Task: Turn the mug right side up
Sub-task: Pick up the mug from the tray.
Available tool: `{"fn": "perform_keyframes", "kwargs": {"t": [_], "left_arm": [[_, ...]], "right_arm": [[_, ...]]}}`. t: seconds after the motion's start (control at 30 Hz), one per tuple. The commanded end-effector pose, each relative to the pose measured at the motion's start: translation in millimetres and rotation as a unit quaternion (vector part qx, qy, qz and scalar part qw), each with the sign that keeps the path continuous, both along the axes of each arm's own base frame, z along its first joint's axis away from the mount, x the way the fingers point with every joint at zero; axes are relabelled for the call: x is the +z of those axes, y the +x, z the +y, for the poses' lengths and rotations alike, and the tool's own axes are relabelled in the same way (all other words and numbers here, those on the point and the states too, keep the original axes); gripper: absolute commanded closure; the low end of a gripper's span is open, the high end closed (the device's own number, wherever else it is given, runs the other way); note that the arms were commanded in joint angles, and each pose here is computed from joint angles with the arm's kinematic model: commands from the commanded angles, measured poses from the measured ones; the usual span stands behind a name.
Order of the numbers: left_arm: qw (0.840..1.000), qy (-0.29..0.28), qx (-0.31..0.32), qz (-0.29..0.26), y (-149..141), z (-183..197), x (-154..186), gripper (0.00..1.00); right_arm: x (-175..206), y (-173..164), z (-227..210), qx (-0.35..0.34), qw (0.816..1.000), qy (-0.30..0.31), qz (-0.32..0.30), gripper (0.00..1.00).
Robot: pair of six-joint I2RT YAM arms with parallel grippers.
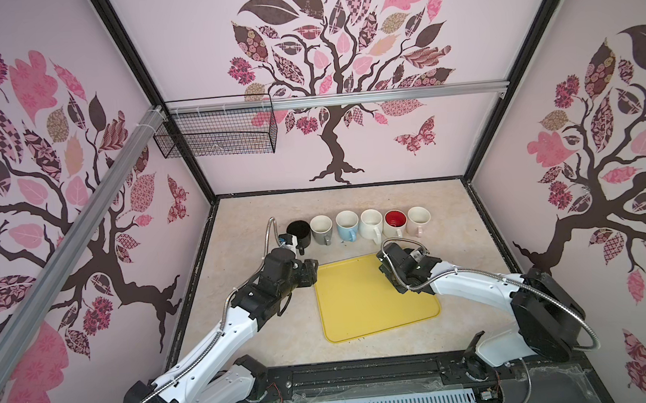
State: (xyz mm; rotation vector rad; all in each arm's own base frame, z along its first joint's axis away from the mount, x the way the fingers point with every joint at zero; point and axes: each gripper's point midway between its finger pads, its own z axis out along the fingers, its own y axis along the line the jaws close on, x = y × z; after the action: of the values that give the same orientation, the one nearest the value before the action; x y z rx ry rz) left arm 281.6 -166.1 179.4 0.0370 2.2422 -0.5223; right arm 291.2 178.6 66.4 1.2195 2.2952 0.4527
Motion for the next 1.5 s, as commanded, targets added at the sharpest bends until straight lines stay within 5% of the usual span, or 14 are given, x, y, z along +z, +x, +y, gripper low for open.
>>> {"fn": "perform_keyframes", "kwargs": {"t": [0.0,0.27,0.53,0.93,1.47], "left_arm": [[1.0,-0.002,0.001,-0.001,0.3,1.0,-5.7,0.37],[1.0,-0.004,0.001,0.0,0.6,0.2,-7.6,0.37],[1.0,-0.01,0.0,-0.001,0.0,-0.3,-8.5,0.37],[1.0,-0.015,-0.007,0.002,0.6,-4.4,-11.4,0.37],[1.0,-0.014,-0.008,0.007,0.0,-4.7,-15.2,0.36]], "right_arm": [[-8.9,-6.5,-7.4,-0.015,1.0,-0.004,0.016,0.47],[0.2,-18.0,-22.4,0.0,1.0,-0.026,0.01,0.47],[13.0,-27.5,-39.9,0.09,0.987,-0.128,0.024,0.46],[19.5,-35.1,-48.8,0.119,0.981,-0.15,0.02,0.46],[8.4,-23.9,-50.0,0.148,0.972,-0.18,0.023,0.6]]}}
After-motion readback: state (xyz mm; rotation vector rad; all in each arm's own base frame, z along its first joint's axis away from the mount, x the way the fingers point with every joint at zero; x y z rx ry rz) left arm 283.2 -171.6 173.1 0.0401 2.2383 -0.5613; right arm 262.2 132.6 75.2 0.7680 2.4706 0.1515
